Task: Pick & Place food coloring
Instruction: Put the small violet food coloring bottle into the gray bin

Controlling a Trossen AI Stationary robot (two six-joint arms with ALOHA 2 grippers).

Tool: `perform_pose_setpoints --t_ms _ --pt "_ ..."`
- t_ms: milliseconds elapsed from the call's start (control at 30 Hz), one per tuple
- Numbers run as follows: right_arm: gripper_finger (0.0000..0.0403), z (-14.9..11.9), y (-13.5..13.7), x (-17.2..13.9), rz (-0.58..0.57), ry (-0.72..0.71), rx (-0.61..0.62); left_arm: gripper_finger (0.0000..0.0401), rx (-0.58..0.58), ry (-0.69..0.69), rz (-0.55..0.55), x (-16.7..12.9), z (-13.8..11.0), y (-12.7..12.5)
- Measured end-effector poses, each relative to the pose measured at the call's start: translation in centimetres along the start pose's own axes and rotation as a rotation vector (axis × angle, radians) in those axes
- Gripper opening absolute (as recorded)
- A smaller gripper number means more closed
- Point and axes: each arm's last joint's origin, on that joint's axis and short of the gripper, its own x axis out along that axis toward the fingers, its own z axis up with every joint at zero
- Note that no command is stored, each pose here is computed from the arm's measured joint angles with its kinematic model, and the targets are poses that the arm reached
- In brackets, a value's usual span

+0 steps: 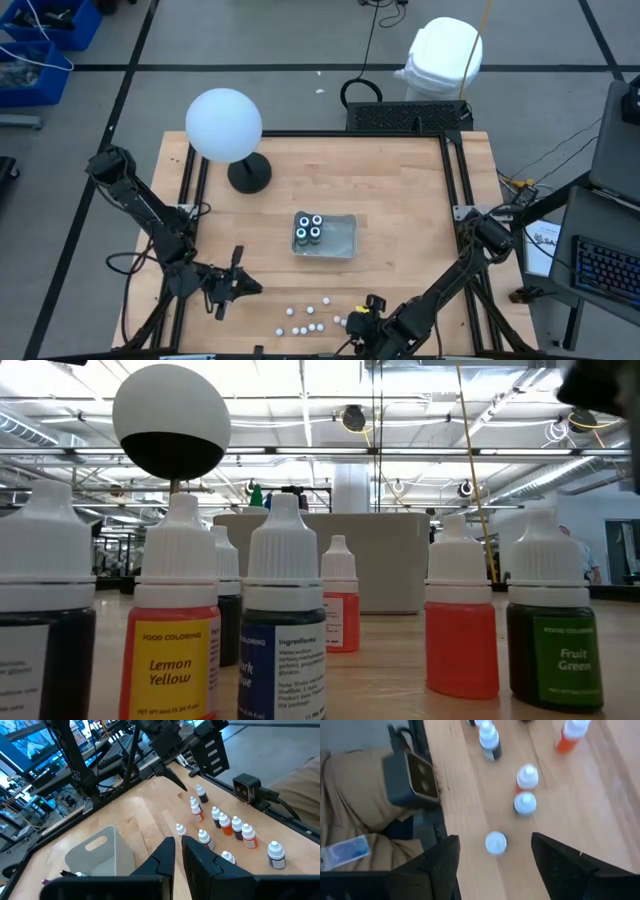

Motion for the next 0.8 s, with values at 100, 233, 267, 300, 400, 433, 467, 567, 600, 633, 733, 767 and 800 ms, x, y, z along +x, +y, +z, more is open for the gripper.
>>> perform_pose_setpoints --t_ms 100,233,267,300,400,433,467,567,600,633,733,767,800 --pt "0.0228 -0.5 -0.3 0.6 0.008 -0.004 0.009 0.0033 -0.013 0.003 0.004 0.1 0.0 0.2" --pt "0.0227 -0.8 -0.4 1.3 0.059 -0.013 0.012 0.0032 -0.031 0.005 0.01 0.2 -0.1 0.3" --pt "0.0227 -0.9 -0.4 1.5 0.071 -0.016 0.012 0.0034 -0.031 0.005 0.01 0.2 -0.1 0.3" --pt "0.0226 -1.0 -0.5 1.7 0.077 -0.02 0.012 0.0035 -0.03 0.005 0.009 0.2 -0.1 0.3" --pt "0.0226 -1.6 -0.8 2.1 0.081 -0.02 -0.015 0.004 -0.03 0.005 0.009 0.2 -0.1 0.3" --pt "0.0226 -1.7 -0.9 2.3 0.085 -0.022 -0.021 0.0041 -0.03 0.005 0.009 0.2 -0.1 0.3" --pt "0.0226 -1.8 -1.0 2.4 0.084 -0.025 -0.024 0.0042 -0.029 0.005 0.009 0.2 -0.1 0.3" --pt "0.0226 -2.3 -1.5 2.8 0.065 -0.014 -0.024 0.0039 -0.026 0.005 0.009 0.2 -0.1 0.3" --pt "0.0226 -2.4 -1.7 2.9 0.064 -0.013 -0.024 0.0037 -0.026 0.005 0.009 0.2 -0.1 0.3" --pt "0.0226 -2.4 -1.7 3.0 0.068 -0.016 -0.024 0.0036 -0.026 0.005 0.009 0.2 -0.1 0.3" --pt "0.0226 -2.3 -1.5 3.0 0.092 -0.032 -0.036 0.0032 -0.026 0.005 0.009 0.2 -0.1 0.3" --pt "0.0226 -2.3 -1.5 3.0 0.098 -0.037 -0.038 0.0031 -0.026 0.005 0.009 0.2 -0.1 0.3" --pt "0.0226 -2.2 -1.5 3.0 0.099 -0.041 -0.039 0.0031 -0.026 0.005 0.009 0.2 -0.1 0.3"
